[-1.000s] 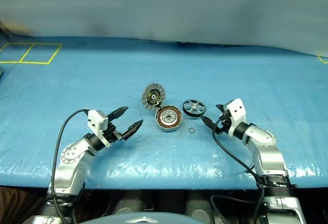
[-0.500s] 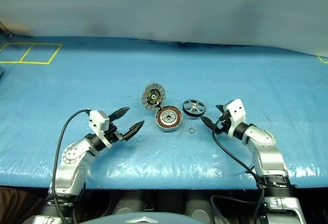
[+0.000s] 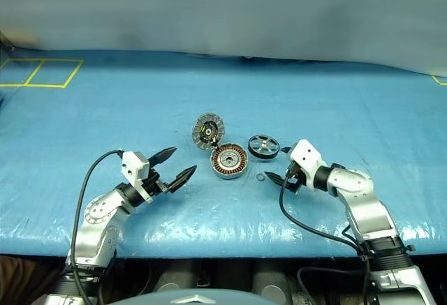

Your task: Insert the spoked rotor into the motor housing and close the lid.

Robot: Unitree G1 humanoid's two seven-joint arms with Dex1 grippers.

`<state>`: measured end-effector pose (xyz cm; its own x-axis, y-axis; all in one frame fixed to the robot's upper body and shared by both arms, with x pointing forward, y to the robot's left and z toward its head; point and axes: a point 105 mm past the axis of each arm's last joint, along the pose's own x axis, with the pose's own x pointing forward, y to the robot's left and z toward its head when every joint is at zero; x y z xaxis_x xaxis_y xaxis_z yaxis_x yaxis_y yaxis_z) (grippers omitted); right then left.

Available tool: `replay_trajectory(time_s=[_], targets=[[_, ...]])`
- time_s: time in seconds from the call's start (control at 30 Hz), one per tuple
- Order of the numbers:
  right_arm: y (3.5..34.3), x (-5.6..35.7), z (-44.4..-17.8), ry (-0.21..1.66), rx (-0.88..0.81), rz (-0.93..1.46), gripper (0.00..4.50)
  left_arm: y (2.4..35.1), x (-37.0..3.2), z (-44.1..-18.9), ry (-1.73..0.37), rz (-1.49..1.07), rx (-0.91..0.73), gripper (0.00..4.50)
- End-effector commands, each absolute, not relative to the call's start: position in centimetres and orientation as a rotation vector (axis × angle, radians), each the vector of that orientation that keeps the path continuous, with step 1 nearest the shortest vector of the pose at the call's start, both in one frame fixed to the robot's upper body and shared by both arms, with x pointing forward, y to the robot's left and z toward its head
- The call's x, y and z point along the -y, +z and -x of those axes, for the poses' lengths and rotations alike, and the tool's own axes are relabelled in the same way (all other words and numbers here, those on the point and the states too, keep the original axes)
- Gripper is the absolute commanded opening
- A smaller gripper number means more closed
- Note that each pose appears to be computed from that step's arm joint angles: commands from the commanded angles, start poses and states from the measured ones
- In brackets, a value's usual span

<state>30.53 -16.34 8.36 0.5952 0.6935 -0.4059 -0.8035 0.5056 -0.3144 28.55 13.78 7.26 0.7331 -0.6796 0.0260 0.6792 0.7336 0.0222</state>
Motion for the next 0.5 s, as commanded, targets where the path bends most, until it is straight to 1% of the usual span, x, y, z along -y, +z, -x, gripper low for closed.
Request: replay_trajectory(time_s=[0.03, 0.1, 0.17, 0.27, 0.5], targets=[[10.1, 14.1, -30.3, 1.023, -0.185, 0.622, 4.44, 7.4, -13.8, -28.5, -0.749, -0.015, 0.041, 4.50], [10.3, 13.2, -30.5, 1.066, -0.192, 0.760, 4.44, 7.3, -13.7, -28.4, -0.751, -0.011, 0.039, 4.50], [10.5, 12.6, -30.9, 1.092, -0.191, 0.830, 4.44, 7.3, -13.7, -28.4, -0.752, -0.010, 0.038, 4.50], [11.1, 11.0, -31.2, 1.182, -0.169, 0.991, 4.44, 7.4, -13.9, -28.4, -0.746, -0.011, 0.039, 4.50], [10.8, 9.3, -31.5, 1.324, -0.176, 1.170, 4.44, 7.2, -14.3, -28.1, -0.741, -0.017, 0.029, 4.50]])
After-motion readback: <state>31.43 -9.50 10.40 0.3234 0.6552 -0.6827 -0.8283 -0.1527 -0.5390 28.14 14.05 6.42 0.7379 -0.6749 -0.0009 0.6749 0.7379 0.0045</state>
